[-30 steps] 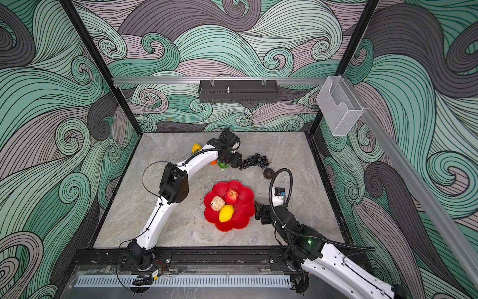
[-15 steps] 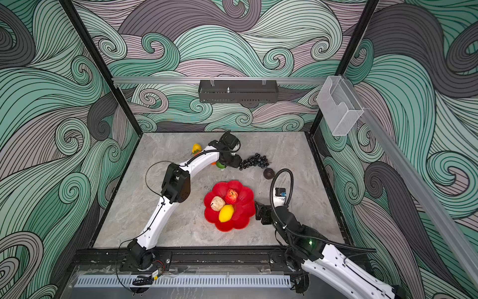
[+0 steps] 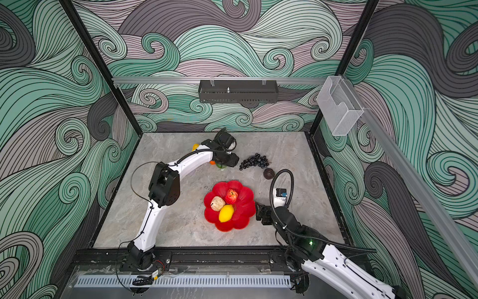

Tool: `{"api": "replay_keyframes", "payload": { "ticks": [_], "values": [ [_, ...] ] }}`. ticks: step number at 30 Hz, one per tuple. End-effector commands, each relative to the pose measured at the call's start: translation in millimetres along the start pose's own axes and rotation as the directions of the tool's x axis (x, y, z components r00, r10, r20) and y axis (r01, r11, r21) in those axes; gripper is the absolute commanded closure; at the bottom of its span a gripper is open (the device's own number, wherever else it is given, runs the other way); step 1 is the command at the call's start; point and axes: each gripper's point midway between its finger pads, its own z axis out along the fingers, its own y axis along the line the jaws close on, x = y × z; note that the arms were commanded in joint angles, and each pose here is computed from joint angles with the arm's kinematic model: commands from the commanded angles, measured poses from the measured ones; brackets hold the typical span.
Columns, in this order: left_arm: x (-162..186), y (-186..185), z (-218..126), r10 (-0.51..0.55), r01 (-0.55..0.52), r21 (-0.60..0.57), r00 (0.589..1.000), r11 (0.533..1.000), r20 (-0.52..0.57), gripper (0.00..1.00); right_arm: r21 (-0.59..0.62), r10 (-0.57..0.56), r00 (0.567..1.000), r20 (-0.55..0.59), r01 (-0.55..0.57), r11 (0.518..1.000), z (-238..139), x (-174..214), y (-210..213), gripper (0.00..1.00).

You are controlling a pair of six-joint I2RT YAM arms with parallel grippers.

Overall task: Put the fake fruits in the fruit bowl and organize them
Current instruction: 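Lift the avocado toward the bowl with the left gripper while the right gripper approaches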

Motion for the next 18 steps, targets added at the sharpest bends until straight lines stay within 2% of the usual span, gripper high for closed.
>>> {"api": "replay_keyframes", "payload": {
  "ticks": [1, 5, 10, 18],
  "values": [
    [-29, -22, -61, -0.046, 0.029, 0.099, 0.984, 0.995, 0.17, 0.5, -0.011, 0.048, 0.999, 0.018, -0.047, 0.999, -7, -11, 4, 0.16],
    [-15, -29, -96, -0.063, 0.017, 0.174, 0.963, 0.985, 0.262, 0.52, -0.025, 0.081, 0.997, 0.013, -0.081, 0.996, -8, -14, 8, 0.16],
    [15, -41, -134, -0.025, -0.078, 0.234, 0.913, 0.969, 0.407, 0.53, -0.06, 0.149, 0.989, 0.024, -0.147, 0.987, -12, -19, 13, 0.16],
    [73, -72, -155, 0.098, -0.285, 0.287, 0.845, 0.914, 0.526, 0.53, -0.2, 0.21, 0.978, -0.006, -0.207, 0.958, -9, -24, 44, 0.15]
  ]
}}
